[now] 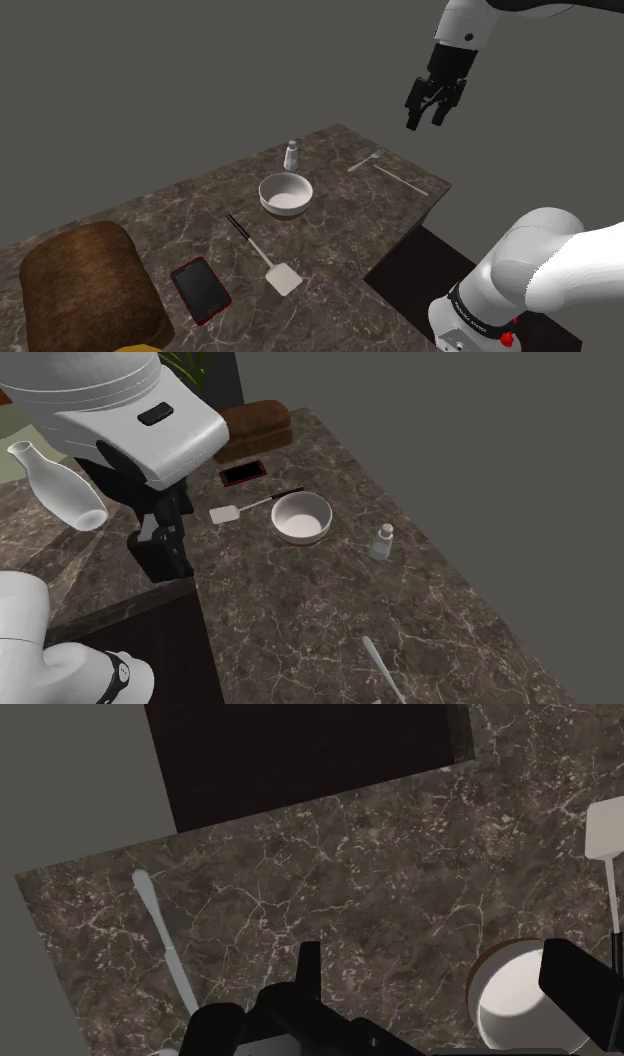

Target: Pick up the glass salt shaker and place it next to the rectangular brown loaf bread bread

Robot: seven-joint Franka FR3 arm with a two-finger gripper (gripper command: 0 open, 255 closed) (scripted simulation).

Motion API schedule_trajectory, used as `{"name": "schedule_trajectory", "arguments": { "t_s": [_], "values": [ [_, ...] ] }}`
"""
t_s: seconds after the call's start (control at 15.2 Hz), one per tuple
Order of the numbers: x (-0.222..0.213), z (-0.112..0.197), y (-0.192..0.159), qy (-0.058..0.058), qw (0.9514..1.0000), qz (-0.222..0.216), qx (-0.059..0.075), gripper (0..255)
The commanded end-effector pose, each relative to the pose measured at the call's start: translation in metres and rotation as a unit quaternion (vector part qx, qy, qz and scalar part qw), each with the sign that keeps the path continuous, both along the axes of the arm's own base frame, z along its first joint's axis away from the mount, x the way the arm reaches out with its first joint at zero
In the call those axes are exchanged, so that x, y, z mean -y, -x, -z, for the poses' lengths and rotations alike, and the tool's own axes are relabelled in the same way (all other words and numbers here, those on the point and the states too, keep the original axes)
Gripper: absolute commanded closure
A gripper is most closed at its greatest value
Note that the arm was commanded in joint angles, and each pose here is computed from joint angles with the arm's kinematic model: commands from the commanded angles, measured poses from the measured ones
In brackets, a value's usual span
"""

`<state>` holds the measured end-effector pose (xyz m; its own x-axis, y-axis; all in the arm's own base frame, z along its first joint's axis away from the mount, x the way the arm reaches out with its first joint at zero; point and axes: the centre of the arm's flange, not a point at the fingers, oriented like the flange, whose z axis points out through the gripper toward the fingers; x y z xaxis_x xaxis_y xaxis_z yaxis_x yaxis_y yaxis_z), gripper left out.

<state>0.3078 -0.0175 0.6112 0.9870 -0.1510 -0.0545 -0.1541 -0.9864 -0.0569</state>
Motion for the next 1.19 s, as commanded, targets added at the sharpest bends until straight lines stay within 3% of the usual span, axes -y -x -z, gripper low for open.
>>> {"name": "schedule_trajectory", "arguments": {
  "t_s": [0.0,1.12],
  "values": [
    [0.0,0.0,0.0,0.0,1.0,0.0,0.0,0],
    [-0.006,0.134,-0.158,-0.015,0.9949,-0.064,0.077,0]
  ]
}}
